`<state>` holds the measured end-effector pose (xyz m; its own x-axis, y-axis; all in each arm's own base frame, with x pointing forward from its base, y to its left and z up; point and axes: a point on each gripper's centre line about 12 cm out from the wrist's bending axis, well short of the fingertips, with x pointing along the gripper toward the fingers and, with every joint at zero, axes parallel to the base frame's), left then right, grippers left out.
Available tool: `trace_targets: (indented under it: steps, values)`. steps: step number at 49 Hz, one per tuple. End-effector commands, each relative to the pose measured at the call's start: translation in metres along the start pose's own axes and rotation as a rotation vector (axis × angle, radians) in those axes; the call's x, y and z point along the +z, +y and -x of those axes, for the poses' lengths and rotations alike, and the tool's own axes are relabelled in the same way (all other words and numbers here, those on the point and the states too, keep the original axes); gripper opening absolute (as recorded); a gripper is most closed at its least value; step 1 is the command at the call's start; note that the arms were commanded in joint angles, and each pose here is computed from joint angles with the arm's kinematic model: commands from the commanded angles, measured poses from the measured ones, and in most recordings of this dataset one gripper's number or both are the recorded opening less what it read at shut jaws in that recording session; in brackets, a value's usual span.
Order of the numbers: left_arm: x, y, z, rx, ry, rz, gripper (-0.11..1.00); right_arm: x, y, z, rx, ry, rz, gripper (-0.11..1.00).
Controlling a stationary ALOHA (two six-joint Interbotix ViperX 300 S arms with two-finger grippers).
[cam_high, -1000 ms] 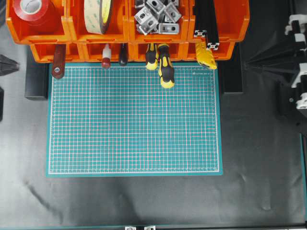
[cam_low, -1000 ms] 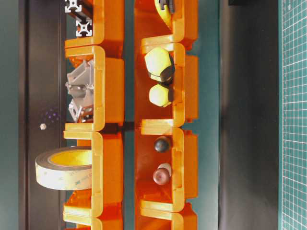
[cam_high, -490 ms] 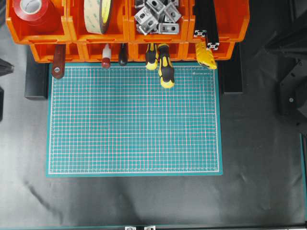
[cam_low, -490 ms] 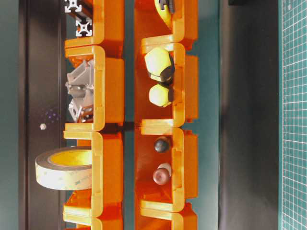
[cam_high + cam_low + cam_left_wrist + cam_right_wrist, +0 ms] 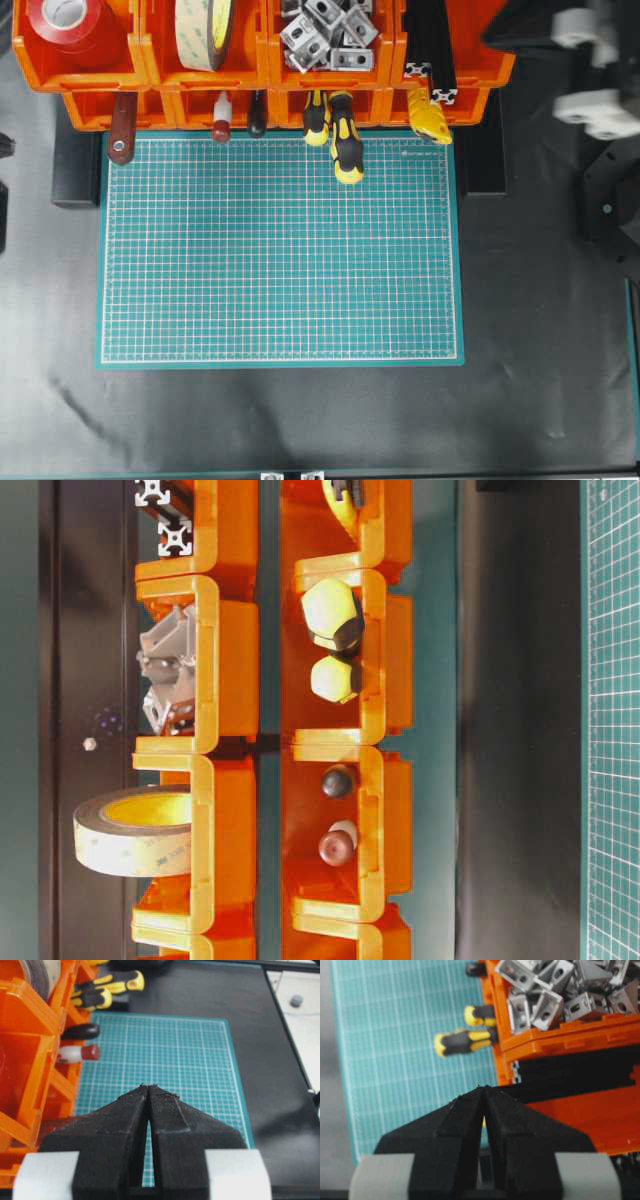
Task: Pick corner brachets from container rack with right arm.
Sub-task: 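Move the right gripper over the bin of silver corner brackets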
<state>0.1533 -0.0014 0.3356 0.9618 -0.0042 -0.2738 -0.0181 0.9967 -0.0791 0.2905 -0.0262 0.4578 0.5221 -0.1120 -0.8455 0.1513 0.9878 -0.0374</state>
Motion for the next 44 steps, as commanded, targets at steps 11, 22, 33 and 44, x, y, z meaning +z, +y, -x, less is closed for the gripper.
trace_targets:
  steps: [11, 22, 33, 44]
  values:
    - [0.006, -0.001, 0.003, -0.001, 0.012, 0.033, 0.0, 0.033, -0.011, -0.021, -0.042, 0.053, 0.021, -0.01]
    - [0.005, -0.001, 0.003, 0.001, 0.023, 0.032, 0.0, 0.047, -0.018, -0.042, -0.105, 0.085, 0.132, -0.01]
    - [0.002, 0.0, 0.002, 0.002, 0.031, 0.033, 0.0, 0.05, -0.017, -0.058, -0.11, 0.114, 0.171, 0.36]
    - [0.002, -0.001, 0.002, 0.001, 0.032, 0.035, 0.0, 0.06, -0.022, -0.067, -0.14, 0.053, 0.186, 0.85]
